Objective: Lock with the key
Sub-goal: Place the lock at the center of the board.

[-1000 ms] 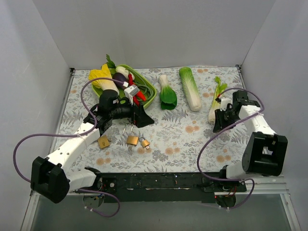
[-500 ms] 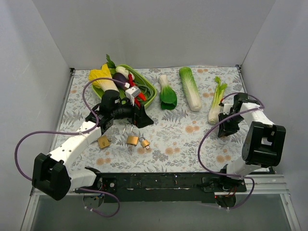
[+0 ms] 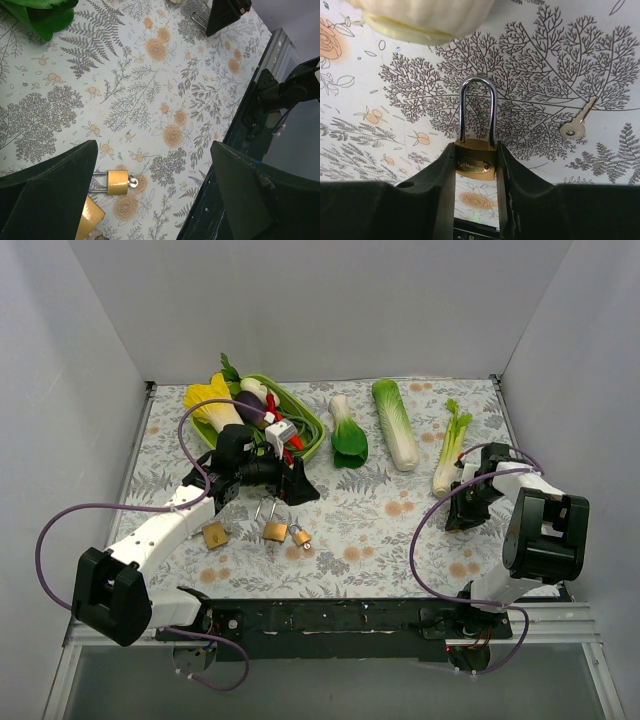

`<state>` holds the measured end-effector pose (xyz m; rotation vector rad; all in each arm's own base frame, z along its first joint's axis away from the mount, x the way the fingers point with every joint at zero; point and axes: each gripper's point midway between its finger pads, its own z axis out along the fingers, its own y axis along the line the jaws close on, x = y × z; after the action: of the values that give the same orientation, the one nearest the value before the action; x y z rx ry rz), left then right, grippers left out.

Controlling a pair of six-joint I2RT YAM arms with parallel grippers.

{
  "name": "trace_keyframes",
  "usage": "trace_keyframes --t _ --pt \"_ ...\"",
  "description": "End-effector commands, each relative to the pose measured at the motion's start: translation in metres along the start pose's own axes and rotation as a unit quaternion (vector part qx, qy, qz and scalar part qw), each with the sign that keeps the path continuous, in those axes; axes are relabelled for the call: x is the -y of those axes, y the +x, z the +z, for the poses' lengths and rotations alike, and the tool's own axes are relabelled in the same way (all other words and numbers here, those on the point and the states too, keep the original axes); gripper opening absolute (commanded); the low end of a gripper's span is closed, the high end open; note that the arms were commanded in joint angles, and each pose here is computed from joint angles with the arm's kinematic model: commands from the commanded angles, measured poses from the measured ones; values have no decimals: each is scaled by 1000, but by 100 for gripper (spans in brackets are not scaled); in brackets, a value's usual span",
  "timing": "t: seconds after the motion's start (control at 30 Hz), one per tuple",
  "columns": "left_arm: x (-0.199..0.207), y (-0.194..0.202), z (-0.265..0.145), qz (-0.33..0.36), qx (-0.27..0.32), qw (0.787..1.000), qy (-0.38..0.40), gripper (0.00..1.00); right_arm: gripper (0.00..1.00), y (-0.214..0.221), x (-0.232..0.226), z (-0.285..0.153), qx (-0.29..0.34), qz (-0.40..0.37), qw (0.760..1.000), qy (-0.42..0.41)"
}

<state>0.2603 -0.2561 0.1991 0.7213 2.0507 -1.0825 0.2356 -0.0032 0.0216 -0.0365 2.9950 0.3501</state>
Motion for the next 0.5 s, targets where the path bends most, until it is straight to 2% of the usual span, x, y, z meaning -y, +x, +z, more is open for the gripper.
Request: trace_keyframes --t 0.0,0.1,0.23,0.4,0.47 --pt "4 -15 -6 22 18 1000 -3 98 9 -10 3 2 37 17 999 10" --pt "3 -15 -5 22 17 1000 -3 98 10 -12 7 6 39 19 999 20" --pt "2 -15 -5 26 15 1000 -5 98 18 -11 14 5 45 23 998 42" --pt "0 -11 -3 18 2 1000 -7 98 18 -17 13 4 59 31 997 40" --pt "1 -12 -4 19 0 1000 -6 98 23 -17 16 4 58 37 996 49"
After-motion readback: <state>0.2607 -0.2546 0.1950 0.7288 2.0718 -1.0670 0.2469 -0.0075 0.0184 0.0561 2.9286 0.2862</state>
